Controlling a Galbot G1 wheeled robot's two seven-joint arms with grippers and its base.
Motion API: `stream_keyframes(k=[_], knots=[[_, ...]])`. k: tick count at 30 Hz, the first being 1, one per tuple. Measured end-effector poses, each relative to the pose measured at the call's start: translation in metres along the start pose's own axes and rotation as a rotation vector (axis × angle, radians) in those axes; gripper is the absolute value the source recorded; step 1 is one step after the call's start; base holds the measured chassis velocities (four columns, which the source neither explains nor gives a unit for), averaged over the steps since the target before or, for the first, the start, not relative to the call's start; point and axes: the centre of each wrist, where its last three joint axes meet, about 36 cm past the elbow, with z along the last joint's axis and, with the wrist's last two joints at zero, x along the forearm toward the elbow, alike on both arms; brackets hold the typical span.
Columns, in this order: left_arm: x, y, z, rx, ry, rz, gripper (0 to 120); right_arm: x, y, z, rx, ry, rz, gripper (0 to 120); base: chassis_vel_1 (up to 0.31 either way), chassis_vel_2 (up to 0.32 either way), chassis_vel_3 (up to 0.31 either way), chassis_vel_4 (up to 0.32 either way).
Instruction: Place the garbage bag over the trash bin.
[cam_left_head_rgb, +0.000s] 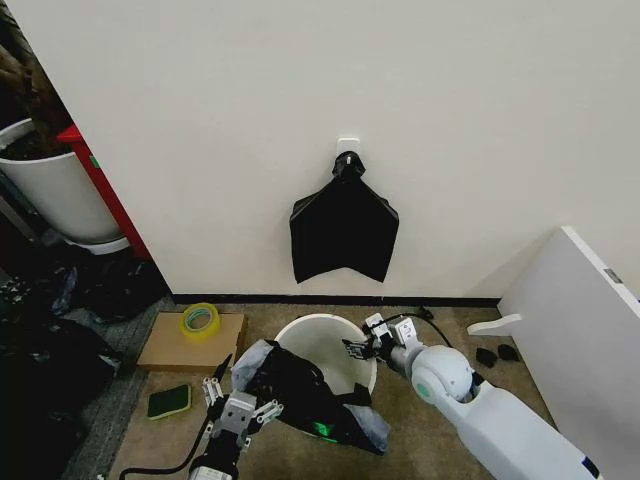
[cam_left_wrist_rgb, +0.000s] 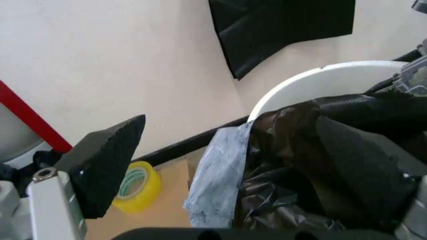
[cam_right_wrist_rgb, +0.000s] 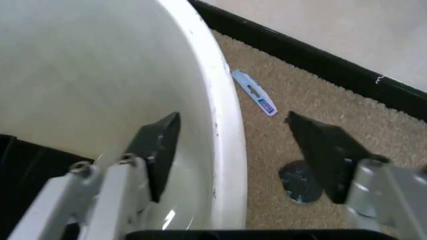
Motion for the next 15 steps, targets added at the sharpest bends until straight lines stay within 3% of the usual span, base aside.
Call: stream_keyframes(k=[2,12,15], knots=[[0.000,-0.001,0.000,0.003,0.002,-0.010,100,0.000,0.004,0.000,-0.016,-0.004,0.019,46,0.000,0.000,0.000,0.000],[0.003,-0.002,-0.001,0.004,0.006,-0.040,100,0.010,0.024,0.008,-0.055,-0.015,0.126,16,0.000,0.000,0.000,0.000],[0.005,-0.003,0.000,0.004,0.009,-0.050,100,0.030,0.048,0.011,-0.165,-0.038,0.219,4,0.000,0.000,0.000,0.000]])
